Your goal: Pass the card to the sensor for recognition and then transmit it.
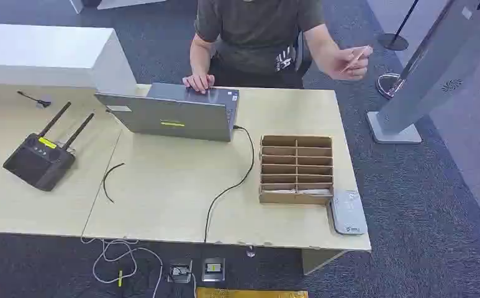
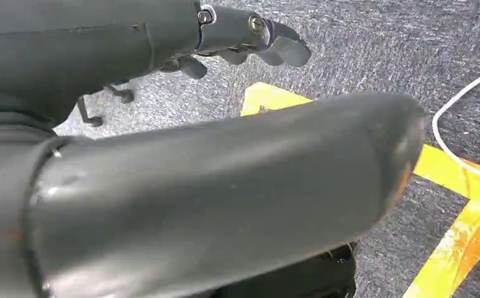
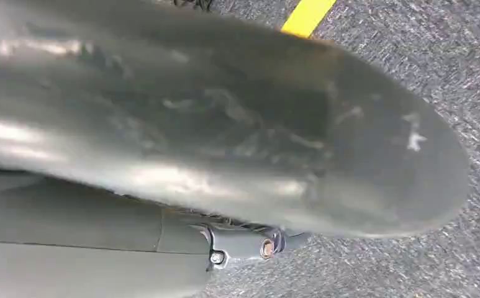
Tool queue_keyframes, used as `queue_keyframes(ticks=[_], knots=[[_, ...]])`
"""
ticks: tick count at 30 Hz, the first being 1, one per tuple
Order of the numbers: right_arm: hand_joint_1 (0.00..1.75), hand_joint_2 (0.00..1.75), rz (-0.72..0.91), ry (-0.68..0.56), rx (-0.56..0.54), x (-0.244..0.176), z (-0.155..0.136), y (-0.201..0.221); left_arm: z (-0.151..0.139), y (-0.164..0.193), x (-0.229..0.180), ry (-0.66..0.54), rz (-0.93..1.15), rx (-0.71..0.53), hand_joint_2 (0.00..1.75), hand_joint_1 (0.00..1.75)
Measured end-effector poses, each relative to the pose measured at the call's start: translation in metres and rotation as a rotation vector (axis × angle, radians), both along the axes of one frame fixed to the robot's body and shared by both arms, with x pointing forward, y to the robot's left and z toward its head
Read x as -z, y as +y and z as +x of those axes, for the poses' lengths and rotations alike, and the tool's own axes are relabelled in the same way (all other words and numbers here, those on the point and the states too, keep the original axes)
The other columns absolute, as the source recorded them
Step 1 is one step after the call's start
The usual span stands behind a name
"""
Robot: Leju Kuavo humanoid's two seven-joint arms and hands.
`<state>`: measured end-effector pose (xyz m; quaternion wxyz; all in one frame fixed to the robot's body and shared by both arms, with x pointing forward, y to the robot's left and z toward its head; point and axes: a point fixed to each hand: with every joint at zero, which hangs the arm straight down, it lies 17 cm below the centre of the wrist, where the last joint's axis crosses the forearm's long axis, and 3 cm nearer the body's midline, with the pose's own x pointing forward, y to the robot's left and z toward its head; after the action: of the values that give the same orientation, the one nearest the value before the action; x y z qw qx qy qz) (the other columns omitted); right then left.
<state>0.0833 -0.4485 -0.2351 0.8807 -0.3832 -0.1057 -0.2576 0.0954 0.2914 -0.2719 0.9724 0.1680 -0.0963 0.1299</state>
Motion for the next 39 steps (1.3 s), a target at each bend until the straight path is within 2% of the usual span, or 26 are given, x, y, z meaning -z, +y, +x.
queue_keyframes(ticks=[8,14,21,24,27,31,33,35,38,39], knots=[[0.00,0.00,-0.010,-0.015,0.036,-0.001,-0.002,-0.005,0.000,0.000,0.000,-0.001,-0.003,0.000,0.00,0.00],[0.00,0.00,-0.145,-0.082,-0.005,-0.022,0.013,-0.049,0.000,0.002,0.000,0.001,0.006,-0.002,0.00,0.00],[0.00,0.00,-0.285,-0.143,-0.002,-0.049,0.023,-0.092,-0.001,0.004,0.000,0.004,0.013,-0.004,0.00,0.00],[0.00,0.00,-0.341,-0.167,0.064,-0.064,0.021,-0.119,-0.001,0.004,0.000,0.005,0.017,-0.005,0.00,0.00],[0.00,0.00,-0.364,-0.150,0.259,-0.077,-0.017,-0.152,-0.002,0.005,-0.001,0.006,0.021,-0.006,0.00,0.00],[0.00,0.00,-0.471,-0.123,0.444,-0.124,-0.078,-0.208,-0.002,0.006,-0.001,0.006,0.026,-0.006,0.00,0.00],[0.00,0.00,-0.558,-0.147,0.460,-0.162,-0.089,-0.239,0.000,0.006,-0.001,-0.001,0.029,-0.004,0.00,0.00],[0.00,0.00,-0.658,-0.187,0.440,-0.211,-0.087,-0.269,0.003,0.007,-0.002,-0.012,0.030,-0.001,0.00,0.00],[0.00,0.00,-0.815,-0.284,0.368,-0.295,-0.062,-0.302,0.004,0.007,-0.002,-0.018,0.031,0.001,0.00,0.00],[0.00,0.00,-0.844,-0.304,0.348,-0.311,-0.056,-0.305,0.004,0.007,-0.002,-0.019,0.029,0.002,0.00,0.00]])
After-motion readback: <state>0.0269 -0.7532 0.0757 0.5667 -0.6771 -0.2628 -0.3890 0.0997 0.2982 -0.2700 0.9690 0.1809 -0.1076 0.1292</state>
